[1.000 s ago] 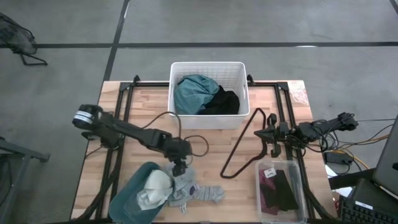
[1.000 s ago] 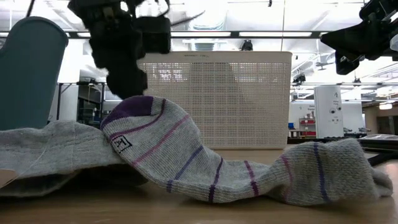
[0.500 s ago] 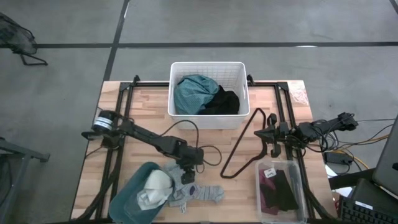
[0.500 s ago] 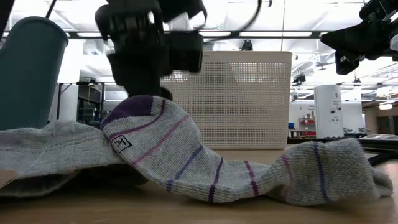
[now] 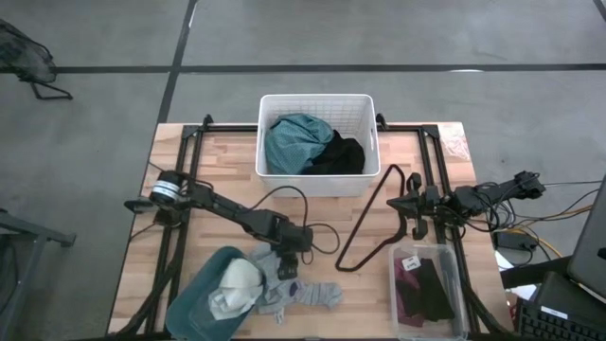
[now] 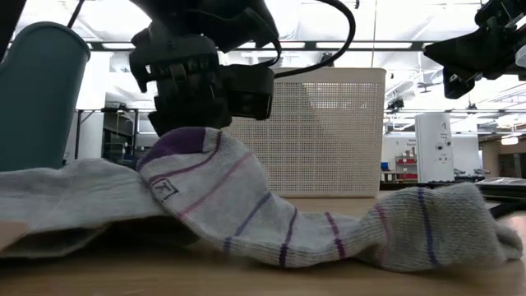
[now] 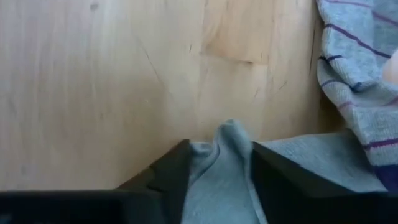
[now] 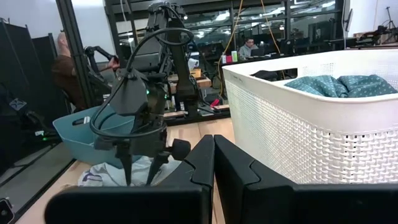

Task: Pick & Place Cloths
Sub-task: Put the gray underwear into the transparent bin

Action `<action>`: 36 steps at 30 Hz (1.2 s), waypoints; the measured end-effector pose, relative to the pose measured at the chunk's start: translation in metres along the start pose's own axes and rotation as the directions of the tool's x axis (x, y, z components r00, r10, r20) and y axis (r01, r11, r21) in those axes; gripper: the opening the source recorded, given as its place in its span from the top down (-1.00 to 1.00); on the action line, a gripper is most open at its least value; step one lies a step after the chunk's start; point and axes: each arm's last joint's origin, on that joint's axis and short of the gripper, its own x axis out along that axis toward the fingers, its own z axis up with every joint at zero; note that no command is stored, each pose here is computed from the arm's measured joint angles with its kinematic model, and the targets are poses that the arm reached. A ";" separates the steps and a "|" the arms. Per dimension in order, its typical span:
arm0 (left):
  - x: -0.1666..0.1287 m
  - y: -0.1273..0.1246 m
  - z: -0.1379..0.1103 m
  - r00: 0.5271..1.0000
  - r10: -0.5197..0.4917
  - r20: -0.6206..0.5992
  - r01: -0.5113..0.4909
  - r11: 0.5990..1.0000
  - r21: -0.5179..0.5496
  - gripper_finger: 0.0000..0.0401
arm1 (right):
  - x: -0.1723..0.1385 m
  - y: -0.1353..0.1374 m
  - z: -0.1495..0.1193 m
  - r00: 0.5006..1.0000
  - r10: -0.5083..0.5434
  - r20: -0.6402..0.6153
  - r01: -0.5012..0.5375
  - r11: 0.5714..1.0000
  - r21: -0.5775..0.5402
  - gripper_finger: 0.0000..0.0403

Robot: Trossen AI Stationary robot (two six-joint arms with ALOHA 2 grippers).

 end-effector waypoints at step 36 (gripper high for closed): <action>-0.306 -0.106 -0.040 0.909 0.059 0.412 -0.044 0.998 -0.045 0.96 | 0.000 0.000 0.000 1.000 -0.001 0.000 0.001 1.000 0.000 0.96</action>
